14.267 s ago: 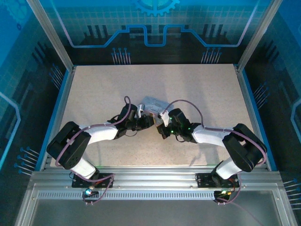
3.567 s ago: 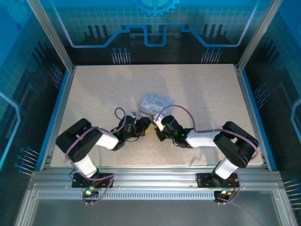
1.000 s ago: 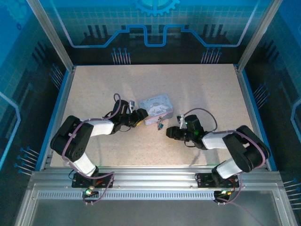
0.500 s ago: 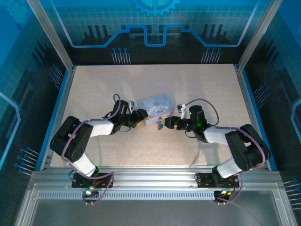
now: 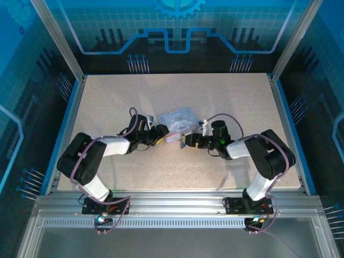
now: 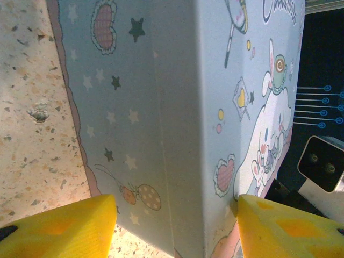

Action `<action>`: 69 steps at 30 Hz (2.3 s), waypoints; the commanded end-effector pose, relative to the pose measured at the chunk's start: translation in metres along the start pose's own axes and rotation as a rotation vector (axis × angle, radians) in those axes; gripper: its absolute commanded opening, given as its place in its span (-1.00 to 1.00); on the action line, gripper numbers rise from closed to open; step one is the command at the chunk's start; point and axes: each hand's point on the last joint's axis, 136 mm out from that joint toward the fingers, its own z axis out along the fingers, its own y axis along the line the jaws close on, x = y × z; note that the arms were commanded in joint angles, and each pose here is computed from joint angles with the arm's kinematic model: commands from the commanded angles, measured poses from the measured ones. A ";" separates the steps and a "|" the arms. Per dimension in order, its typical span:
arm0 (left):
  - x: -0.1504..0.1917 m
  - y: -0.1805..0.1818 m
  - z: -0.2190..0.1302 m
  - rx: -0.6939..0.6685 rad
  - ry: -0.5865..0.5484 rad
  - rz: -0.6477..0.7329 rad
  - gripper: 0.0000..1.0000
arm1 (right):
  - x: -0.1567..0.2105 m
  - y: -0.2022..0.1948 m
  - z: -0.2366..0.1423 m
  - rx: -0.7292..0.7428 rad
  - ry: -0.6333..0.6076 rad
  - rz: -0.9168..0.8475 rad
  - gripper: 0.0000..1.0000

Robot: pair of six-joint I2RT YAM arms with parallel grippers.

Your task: Unlock a padlock with a key

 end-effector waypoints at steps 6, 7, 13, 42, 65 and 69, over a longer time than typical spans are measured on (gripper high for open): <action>0.020 0.029 -0.001 -0.095 0.045 -0.048 0.22 | -0.010 0.003 0.016 -0.036 -0.010 -0.021 0.15; 0.021 0.029 -0.001 -0.096 0.045 -0.050 0.22 | -0.010 0.003 0.017 -0.038 -0.009 -0.019 0.12; 0.020 0.028 -0.002 -0.094 0.044 -0.049 0.22 | -0.007 -0.001 0.022 -0.050 -0.003 -0.008 -0.11; 0.021 0.031 -0.004 -0.102 0.038 -0.048 0.22 | 0.000 -0.008 0.022 -0.047 -0.018 0.034 -0.96; 0.029 0.036 -0.005 -0.112 0.048 -0.051 0.23 | -0.024 -0.016 0.007 -0.043 -0.172 0.231 -1.00; 0.029 0.037 -0.005 -0.110 0.045 -0.054 0.25 | -0.026 -0.018 0.003 -0.035 -0.186 0.243 -1.00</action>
